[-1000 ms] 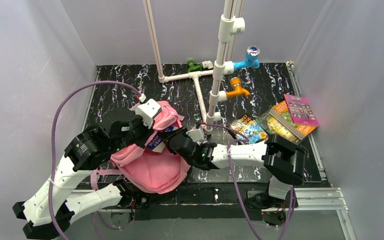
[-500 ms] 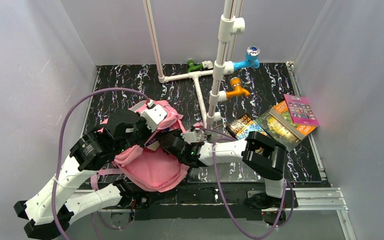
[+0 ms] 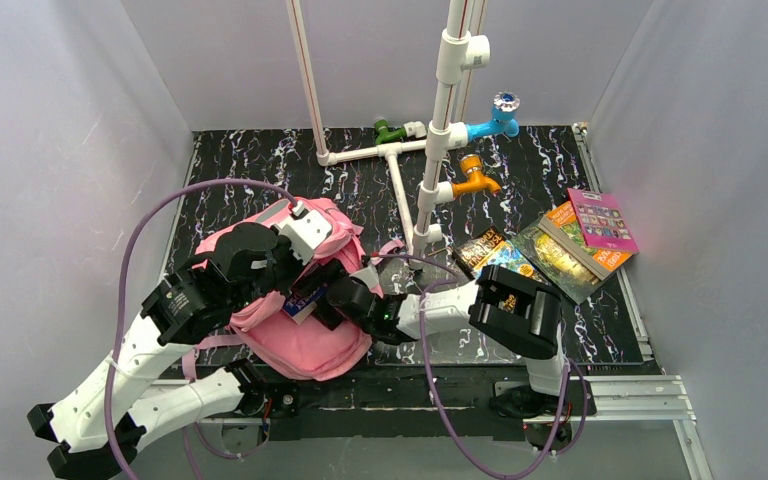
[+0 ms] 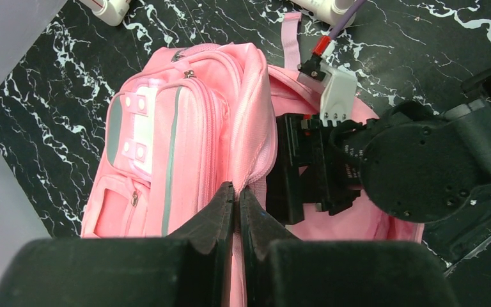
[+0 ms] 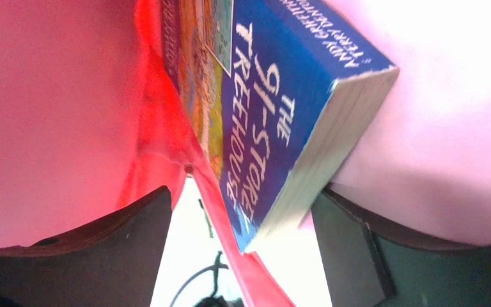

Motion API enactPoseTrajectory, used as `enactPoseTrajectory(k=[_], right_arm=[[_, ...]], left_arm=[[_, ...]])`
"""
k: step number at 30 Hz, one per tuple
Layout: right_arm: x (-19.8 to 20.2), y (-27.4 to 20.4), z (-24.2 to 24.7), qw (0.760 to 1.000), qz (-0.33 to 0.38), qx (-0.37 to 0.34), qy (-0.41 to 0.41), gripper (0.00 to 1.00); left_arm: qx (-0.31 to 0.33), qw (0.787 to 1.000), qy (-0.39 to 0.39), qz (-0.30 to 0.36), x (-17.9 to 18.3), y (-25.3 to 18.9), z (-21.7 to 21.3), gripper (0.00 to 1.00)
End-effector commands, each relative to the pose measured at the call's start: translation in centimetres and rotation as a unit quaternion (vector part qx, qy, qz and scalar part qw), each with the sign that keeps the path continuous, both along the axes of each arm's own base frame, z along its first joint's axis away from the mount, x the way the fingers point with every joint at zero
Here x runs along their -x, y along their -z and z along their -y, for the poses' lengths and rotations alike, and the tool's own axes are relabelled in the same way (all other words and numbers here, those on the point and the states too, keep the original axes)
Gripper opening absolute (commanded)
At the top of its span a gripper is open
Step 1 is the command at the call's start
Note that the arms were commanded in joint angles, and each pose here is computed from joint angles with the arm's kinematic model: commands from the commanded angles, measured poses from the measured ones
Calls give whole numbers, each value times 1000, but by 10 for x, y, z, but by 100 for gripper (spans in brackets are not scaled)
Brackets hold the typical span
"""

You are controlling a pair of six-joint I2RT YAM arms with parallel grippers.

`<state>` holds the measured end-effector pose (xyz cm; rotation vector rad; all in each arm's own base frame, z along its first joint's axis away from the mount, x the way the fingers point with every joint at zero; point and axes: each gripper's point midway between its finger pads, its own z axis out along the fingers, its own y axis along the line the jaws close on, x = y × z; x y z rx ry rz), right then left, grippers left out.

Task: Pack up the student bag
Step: Place the book in the student bag.

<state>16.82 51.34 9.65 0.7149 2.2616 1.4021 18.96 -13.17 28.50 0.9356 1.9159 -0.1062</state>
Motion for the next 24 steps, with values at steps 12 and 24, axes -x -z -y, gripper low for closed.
enactPoseTrajectory(k=[12, 24], right_arm=[[9, -54, -30, 981, 155, -14, -114, 41], [24, -6, 15, 978, 145, 56, -143, 45]], left_arm=[[51, 999, -12, 13, 1, -21, 3, 0], [42, 999, -12, -2, 1, -8, 6, 0]])
